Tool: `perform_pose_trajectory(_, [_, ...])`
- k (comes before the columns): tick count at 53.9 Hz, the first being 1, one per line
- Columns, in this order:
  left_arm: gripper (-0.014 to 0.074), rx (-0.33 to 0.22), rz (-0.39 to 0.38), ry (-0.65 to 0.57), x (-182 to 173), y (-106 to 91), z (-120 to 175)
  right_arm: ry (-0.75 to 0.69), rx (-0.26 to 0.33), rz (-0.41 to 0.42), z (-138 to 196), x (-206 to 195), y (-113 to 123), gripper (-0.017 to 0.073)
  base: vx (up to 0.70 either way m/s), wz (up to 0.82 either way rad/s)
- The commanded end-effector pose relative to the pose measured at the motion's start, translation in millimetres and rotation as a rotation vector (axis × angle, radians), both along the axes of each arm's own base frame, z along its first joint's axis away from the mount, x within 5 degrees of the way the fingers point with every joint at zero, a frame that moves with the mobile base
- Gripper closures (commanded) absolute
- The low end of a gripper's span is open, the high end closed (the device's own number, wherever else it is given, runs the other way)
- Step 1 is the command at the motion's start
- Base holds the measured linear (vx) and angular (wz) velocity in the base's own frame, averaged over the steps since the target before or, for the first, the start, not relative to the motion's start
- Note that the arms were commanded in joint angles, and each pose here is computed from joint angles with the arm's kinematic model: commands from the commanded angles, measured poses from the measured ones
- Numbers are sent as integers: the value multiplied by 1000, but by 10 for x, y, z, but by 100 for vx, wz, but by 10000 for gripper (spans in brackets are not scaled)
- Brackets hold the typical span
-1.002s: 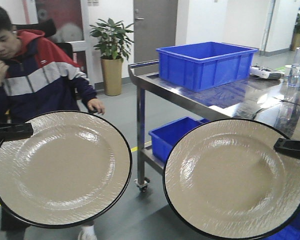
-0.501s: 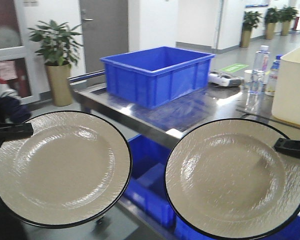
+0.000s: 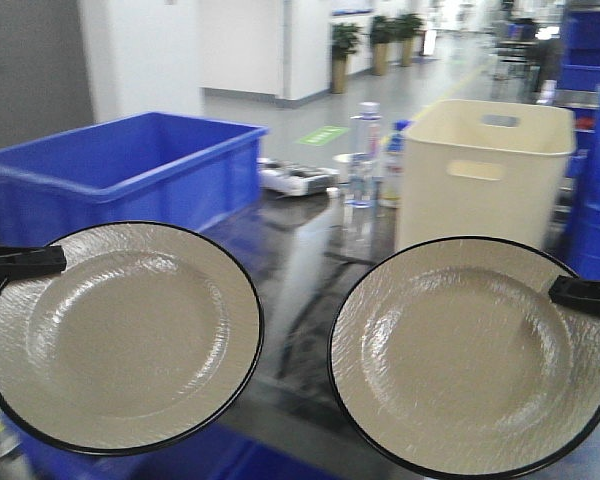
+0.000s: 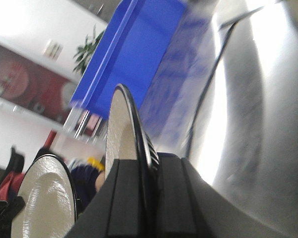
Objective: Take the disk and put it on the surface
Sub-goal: 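Drive to the steel table with the cream bin and blue crates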
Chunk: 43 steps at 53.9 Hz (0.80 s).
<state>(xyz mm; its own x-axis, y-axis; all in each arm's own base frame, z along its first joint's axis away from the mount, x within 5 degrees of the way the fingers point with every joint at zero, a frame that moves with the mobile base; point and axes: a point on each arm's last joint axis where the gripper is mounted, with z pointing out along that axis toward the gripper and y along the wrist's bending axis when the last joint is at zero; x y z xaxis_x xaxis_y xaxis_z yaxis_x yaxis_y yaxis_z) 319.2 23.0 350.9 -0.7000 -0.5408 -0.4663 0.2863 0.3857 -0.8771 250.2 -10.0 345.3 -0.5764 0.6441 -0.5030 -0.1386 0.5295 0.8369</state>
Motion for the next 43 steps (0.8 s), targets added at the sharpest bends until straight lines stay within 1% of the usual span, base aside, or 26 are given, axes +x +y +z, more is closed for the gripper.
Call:
perform_pose_trajectory(1, [595,-139,-40,-113,-120,-71,355,-103,106,-6,277,-54,27,568,32,-71])
perform_pose_trajectory(27, [595,-139,-38,-113,-119,-70,355,-103,106,-6,277,-54,27,568,25,-70])
perform_pose_trajectory(35, [595,-139,-38,-113,-119,-70,355,-103,106,-6,277,-54,27,568,13,-48])
perform_pose_trajectory(43, [595,-139,-37,-113,-118,-70,355,-103,106,-6,277,-54,27,568,7,-28])
